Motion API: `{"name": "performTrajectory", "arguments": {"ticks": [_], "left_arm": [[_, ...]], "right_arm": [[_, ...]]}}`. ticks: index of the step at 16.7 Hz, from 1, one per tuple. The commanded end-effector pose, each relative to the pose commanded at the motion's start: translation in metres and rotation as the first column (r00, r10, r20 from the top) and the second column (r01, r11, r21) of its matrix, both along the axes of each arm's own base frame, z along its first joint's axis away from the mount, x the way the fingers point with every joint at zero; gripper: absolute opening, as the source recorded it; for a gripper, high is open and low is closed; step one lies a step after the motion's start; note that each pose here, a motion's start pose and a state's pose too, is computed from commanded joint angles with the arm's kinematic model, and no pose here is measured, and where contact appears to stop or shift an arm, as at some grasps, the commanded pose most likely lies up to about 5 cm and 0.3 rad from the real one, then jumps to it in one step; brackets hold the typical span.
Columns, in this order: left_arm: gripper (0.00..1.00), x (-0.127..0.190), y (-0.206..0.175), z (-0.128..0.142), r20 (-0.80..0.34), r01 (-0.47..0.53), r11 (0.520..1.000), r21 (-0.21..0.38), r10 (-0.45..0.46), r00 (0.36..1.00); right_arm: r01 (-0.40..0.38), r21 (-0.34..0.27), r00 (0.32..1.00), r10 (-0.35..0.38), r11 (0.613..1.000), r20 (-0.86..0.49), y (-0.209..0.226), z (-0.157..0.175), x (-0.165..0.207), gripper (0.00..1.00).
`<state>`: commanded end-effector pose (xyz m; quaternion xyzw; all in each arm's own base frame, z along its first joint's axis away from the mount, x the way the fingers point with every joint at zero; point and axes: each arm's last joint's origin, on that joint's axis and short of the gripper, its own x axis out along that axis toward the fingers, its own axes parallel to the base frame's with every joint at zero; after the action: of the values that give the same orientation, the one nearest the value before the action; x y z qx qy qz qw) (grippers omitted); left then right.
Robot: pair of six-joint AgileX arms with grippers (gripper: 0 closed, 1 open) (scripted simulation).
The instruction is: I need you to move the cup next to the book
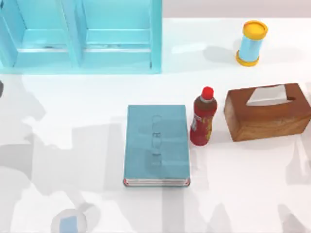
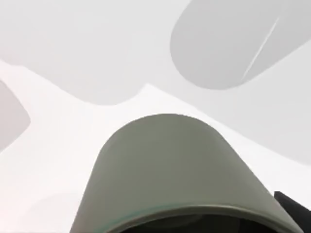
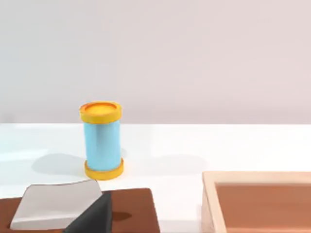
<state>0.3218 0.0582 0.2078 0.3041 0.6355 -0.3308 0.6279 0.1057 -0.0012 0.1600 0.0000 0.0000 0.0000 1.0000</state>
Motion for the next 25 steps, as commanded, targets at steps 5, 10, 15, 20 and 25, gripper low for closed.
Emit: {"name": "performTrajectory", "arguments": {"ticks": [5, 10, 15, 20, 25], "left_arm": [[0.0, 0.014, -0.092, 0.008, -0.034, -0.393, 0.92, 0.013, 0.393, 0.919], [0.0, 0.001, -0.176, 0.023, -0.022, -0.663, 0.749, 0.013, 0.663, 0.749], [0.0, -0.02, -0.23, 0.039, -0.005, -0.772, 0.635, -0.026, 0.772, 0.636], [0.0, -0.027, -0.242, 0.044, -0.002, -0.79, 0.612, -0.042, 0.791, 0.612], [0.0, -0.026, -0.241, 0.038, -0.002, -0.79, 0.611, -0.038, 0.791, 0.612]], "right_arm": [[0.0, 0.0, 1.0, 0.0, 1.0, 0.0, 0.0, 0.0, 0.0, 1.0], [0.0, 0.0, 1.0, 0.0, 1.0, 0.0, 0.0, 0.0, 0.0, 1.0], [0.0, 0.0, 1.0, 0.0, 1.0, 0.0, 0.0, 0.0, 0.0, 1.0], [0.0, 0.0, 1.0, 0.0, 1.0, 0.0, 0.0, 0.0, 0.0, 1.0], [0.0, 0.0, 1.0, 0.0, 1.0, 0.0, 0.0, 0.0, 0.0, 1.0]]}}
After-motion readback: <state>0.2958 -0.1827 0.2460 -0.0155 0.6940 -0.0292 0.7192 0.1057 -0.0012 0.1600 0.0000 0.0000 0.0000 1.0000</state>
